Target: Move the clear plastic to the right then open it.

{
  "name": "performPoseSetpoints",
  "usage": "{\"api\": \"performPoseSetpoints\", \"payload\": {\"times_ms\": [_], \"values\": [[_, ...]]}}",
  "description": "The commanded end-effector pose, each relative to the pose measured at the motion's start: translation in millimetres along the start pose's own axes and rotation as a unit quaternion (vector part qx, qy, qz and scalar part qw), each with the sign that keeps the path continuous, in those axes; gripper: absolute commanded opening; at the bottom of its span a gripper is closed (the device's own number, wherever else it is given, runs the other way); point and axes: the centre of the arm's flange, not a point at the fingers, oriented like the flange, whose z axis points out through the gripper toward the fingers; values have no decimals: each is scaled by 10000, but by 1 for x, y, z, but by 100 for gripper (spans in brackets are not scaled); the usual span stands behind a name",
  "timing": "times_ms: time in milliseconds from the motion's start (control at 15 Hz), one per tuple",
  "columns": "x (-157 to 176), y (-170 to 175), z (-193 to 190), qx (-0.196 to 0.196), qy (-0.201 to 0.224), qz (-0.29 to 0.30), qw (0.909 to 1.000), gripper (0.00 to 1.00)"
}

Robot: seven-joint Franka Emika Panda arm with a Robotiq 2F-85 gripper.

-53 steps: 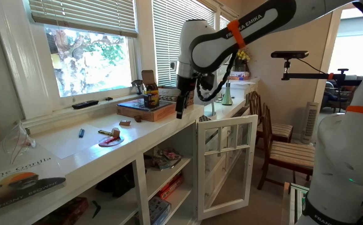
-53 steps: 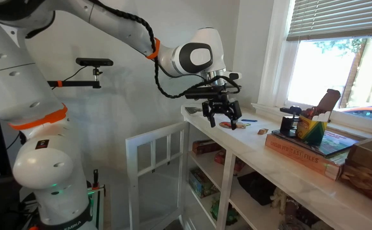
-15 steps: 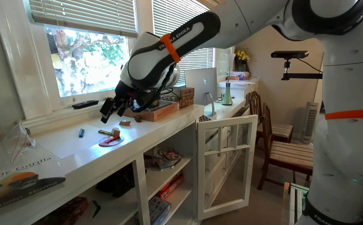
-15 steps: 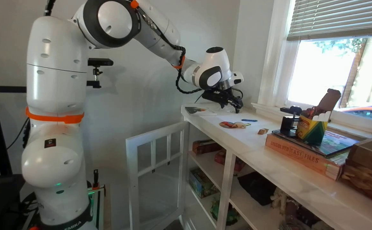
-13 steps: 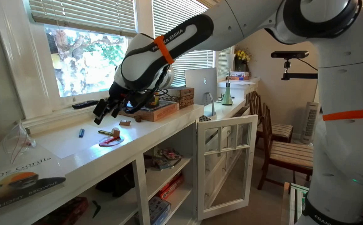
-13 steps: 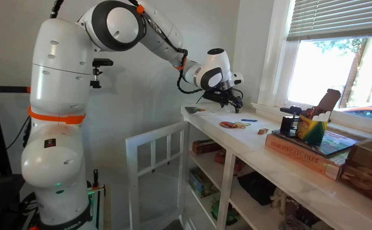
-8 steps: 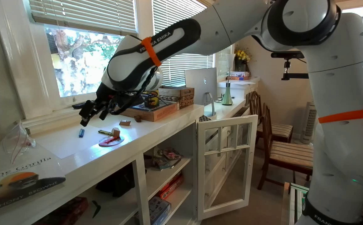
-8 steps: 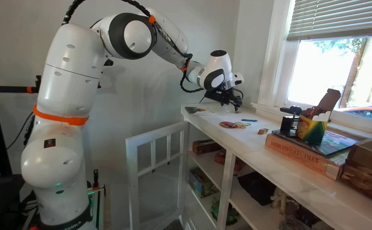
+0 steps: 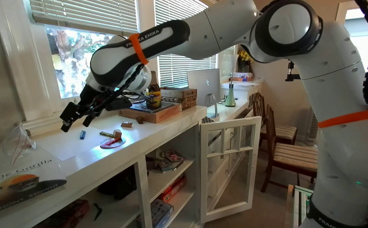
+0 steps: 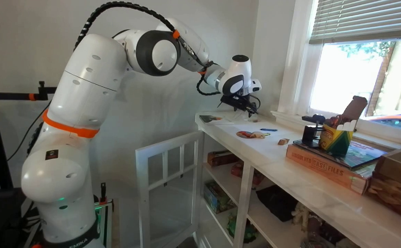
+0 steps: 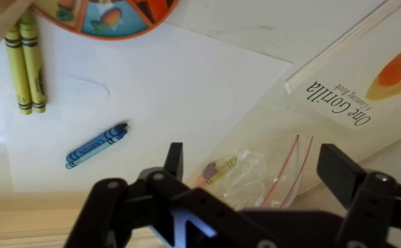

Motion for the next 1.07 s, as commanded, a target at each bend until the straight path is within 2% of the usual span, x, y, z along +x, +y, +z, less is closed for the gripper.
{"api": "performPoseSetpoints", "payload": {"times_ms": [0,400,1000], "values": [[16,-2,24,410,-29,-183,9990,100],[22,-17,58,621,108,-518,9967,100],[37,-25,90,781,395,-644,9941,100]]}}
